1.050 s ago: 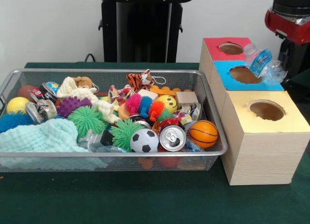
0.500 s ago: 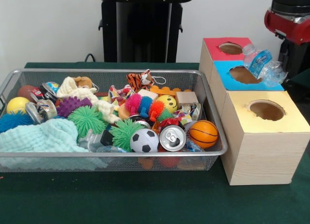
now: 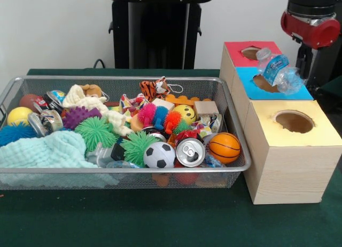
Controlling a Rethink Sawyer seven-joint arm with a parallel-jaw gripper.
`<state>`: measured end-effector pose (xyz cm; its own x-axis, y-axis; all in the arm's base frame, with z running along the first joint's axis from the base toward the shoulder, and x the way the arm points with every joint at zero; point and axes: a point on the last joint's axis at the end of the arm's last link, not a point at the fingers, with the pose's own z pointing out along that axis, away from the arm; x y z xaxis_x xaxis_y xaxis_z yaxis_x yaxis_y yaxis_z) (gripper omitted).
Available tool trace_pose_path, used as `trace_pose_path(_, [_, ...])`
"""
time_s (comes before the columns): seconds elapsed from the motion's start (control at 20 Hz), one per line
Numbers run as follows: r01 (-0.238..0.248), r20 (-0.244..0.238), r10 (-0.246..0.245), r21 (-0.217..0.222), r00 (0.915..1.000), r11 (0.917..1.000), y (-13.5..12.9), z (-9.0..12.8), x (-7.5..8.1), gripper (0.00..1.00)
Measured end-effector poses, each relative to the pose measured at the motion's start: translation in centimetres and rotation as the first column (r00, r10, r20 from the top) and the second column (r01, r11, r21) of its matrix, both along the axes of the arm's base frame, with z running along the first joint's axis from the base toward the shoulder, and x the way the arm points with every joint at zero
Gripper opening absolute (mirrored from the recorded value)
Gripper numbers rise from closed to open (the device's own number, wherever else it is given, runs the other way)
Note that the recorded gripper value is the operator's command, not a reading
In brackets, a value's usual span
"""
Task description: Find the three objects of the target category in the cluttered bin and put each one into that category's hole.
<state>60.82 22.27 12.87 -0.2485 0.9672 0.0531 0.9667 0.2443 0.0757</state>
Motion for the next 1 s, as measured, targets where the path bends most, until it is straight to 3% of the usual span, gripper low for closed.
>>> trace_pose_path(0.55, [0.042, -0.015, -0.042, 0.025, 0.999, 0.9988, -1.4, -0.4, -1.5, 0.0])
trace_pose_path(1.0, [0.037, -0.053, -0.034, 0.048, 0.998, 0.9982, -0.3, -0.8, -3.8, 0.0])
